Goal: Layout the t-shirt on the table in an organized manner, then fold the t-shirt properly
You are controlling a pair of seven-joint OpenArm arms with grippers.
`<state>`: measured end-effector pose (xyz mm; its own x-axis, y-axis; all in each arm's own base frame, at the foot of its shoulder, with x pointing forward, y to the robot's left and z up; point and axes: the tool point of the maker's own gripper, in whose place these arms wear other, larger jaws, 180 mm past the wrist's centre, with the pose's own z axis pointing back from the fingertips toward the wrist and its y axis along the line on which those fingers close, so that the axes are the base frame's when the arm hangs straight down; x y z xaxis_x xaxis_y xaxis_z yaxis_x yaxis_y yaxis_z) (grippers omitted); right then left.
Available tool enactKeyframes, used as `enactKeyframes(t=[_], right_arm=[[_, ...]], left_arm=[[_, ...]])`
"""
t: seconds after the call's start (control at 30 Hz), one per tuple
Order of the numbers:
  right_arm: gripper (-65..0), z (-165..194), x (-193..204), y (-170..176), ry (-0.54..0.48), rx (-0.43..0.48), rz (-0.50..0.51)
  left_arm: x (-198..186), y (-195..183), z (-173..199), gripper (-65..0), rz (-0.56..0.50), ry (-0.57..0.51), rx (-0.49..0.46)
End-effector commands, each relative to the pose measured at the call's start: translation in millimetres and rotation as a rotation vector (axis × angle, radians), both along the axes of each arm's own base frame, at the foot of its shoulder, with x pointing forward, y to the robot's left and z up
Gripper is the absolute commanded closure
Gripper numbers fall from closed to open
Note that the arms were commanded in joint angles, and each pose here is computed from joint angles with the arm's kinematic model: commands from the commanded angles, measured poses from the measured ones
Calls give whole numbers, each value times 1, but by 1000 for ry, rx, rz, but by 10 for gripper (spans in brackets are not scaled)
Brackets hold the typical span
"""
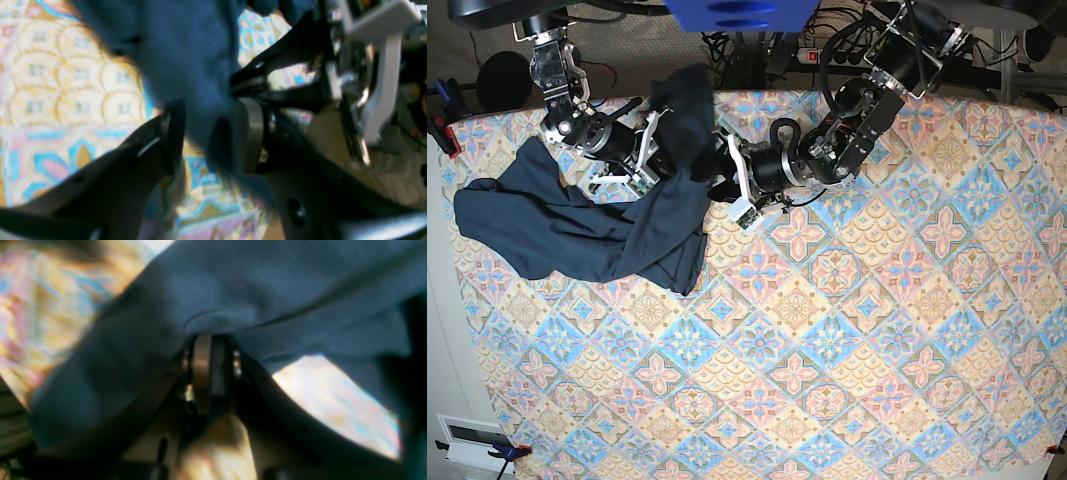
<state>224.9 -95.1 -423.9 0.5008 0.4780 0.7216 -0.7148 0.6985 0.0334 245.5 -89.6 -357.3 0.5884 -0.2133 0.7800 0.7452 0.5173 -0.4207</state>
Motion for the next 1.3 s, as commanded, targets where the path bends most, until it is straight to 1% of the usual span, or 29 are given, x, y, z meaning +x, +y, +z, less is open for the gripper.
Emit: enactKeyframes(t=[0.0,0.07,0.13,0.23,0.33,0.43,0.53,0.63,0.73,0.87,0.97,1.03,1.13,1.27], right_arm=[[-67,-3,-4,-1,14,-12,18],[-68,-6,1,4,13,1,26],[-69,1,19,16,-23,23,41],[-69,23,58,39,-103,66,57],[-69,51,94,53,-188,102,52],[-69,74,116,66,-249,136,51],[-69,91,128,67,-296,143,49],[-69,120,139,49,-377,154,-9],[-69,115,126,19,-370,146,-96],[-69,115,114,-23,-379,118,-211],[-69,115,102,-43,-380,97,-262],[-69,116,97,-51,-384,87,-280],[-69,116,90,-56,-384,77,-291],[-69,119,85,-59,-391,70,-297]], left_arm=[[3,0,16,-245,0,-38,-39],[-2,7,16,-245,-4,-48,-27],[-7,19,12,-245,-8,-47,0],[-23,35,7,-245,-23,-41,32],[-41,42,5,-245,-39,-27,43],[-48,48,2,-245,-43,-17,56],[-50,47,1,-245,-41,-11,55],[-49,46,1,-245,-40,-10,53],[-50,44,2,-245,-41,-12,49],[-48,28,11,-248,-38,-20,7],[-45,18,14,-248,-31,-22,-17],[-42,15,7,-248,-25,-37,17],[-33,16,-11,-248,22,-70,116],[-42,9,-31,-248,-5,-111,227]])
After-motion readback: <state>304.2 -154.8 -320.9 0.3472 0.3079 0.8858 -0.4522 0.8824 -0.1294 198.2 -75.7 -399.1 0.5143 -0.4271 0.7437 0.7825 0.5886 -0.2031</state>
